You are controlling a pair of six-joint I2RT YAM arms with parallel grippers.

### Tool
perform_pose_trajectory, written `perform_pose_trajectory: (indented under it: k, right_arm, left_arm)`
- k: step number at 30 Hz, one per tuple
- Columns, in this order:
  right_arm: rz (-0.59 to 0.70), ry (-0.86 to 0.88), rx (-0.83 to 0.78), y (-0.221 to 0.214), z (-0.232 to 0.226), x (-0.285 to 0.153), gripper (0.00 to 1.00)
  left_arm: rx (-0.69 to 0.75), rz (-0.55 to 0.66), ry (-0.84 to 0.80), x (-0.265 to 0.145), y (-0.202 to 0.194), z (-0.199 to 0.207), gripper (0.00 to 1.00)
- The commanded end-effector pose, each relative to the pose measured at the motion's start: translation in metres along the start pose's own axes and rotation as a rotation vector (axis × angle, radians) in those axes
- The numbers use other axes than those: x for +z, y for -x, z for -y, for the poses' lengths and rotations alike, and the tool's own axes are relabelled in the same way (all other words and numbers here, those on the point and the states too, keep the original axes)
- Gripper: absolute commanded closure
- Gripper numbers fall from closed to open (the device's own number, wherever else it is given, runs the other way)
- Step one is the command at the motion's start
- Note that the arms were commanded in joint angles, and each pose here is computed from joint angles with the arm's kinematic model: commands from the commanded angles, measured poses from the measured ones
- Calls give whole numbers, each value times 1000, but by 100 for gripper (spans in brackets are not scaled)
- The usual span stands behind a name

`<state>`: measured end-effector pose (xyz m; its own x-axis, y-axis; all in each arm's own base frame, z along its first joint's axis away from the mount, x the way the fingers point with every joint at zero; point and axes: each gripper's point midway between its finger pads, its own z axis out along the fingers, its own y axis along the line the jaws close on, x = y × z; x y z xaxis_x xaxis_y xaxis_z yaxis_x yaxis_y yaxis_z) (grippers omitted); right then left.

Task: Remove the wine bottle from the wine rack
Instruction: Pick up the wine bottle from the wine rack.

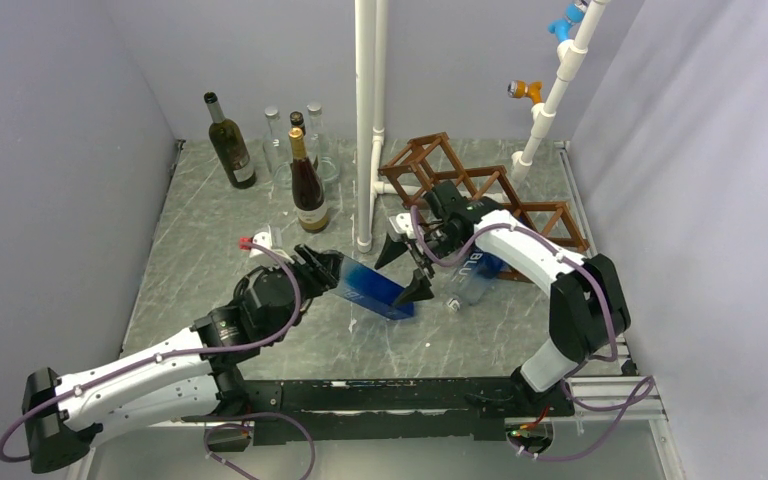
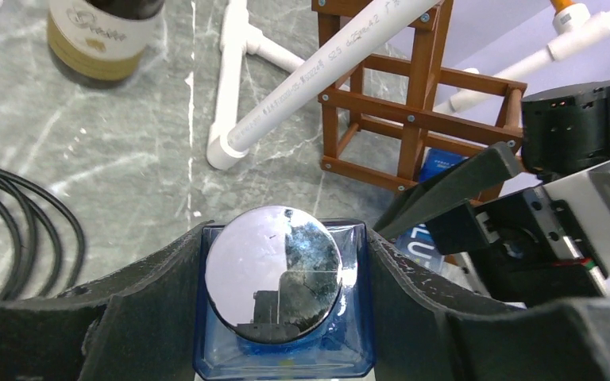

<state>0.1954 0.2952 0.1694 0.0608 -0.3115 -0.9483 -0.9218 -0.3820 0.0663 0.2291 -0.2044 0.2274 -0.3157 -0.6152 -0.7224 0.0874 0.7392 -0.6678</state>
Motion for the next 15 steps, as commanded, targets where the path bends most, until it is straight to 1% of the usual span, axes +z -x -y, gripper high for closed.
perform_pose_trajectory:
  k: [1, 7, 15]
  right_arm:
    - [47, -4, -75, 31, -13, -17, 0]
    - [94, -44, -66, 37, -13, -33, 0]
    - [107, -38, -54, 31, -17, -34, 0]
  left_arm:
    - [81, 102, -32, -10, 52, 23, 100]
    - [234, 124, -43, -16, 71, 29, 100]
    - [396, 140, -115, -21, 85, 47, 100]
